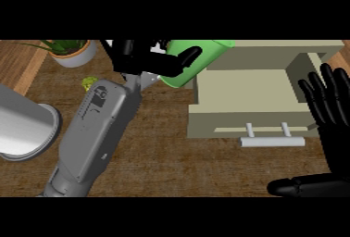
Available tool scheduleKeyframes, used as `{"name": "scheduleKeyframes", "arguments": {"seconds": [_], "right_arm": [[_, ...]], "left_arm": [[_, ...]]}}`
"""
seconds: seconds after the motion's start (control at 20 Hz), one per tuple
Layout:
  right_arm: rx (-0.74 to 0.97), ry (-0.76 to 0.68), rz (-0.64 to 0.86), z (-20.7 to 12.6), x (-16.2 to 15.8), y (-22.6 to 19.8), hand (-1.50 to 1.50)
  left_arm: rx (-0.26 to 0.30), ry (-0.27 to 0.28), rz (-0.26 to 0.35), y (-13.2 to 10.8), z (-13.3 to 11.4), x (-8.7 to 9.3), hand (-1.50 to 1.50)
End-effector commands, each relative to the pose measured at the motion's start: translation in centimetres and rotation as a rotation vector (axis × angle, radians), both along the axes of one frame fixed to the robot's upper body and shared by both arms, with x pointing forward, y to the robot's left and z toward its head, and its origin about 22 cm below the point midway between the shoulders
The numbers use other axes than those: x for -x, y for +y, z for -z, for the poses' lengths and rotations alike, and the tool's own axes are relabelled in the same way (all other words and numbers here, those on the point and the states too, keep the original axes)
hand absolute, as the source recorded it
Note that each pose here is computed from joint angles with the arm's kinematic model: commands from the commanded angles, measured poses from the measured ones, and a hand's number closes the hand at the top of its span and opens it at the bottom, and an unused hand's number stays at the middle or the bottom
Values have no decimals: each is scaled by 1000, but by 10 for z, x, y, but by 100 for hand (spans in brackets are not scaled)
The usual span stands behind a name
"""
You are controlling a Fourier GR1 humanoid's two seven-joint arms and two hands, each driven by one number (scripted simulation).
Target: Pick up the cup, place it into the drawer and close the drawer
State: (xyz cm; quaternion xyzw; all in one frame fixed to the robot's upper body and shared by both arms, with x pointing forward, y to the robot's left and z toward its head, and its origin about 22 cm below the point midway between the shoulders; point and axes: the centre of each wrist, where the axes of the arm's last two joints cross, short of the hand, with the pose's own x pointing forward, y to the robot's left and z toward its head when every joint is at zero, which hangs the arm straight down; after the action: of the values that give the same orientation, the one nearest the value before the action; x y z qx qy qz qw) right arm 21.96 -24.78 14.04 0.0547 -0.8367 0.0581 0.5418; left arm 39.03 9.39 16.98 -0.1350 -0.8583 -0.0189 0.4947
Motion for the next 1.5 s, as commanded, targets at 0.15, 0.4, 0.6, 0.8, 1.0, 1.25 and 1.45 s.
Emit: {"name": "scheduleKeyframes", "arguments": {"seconds": [0.15,0.4,0.6,0.8,1.0,1.25,1.45], "right_arm": [[-10,4,8,2,-4,-4,-150],[4,-2,-10,-9,-22,-5,-150],[4,-1,5,1,-4,6,-150],[2,8,-24,8,-4,-3,-150],[19,-5,-48,2,-7,5,-150],[6,-30,-52,-3,-15,2,-150],[-10,-10,-56,4,-17,6,-150]], "left_arm": [[-74,47,-4,-29,-17,-16,150],[-84,78,-42,-52,-11,-27,150],[-94,101,-24,-59,-2,-33,150],[-137,133,-62,-65,7,-41,150],[-167,149,-48,-75,14,-38,150],[-243,156,-72,-71,20,-48,150],[-277,155,-75,-78,30,-40,150]]}}
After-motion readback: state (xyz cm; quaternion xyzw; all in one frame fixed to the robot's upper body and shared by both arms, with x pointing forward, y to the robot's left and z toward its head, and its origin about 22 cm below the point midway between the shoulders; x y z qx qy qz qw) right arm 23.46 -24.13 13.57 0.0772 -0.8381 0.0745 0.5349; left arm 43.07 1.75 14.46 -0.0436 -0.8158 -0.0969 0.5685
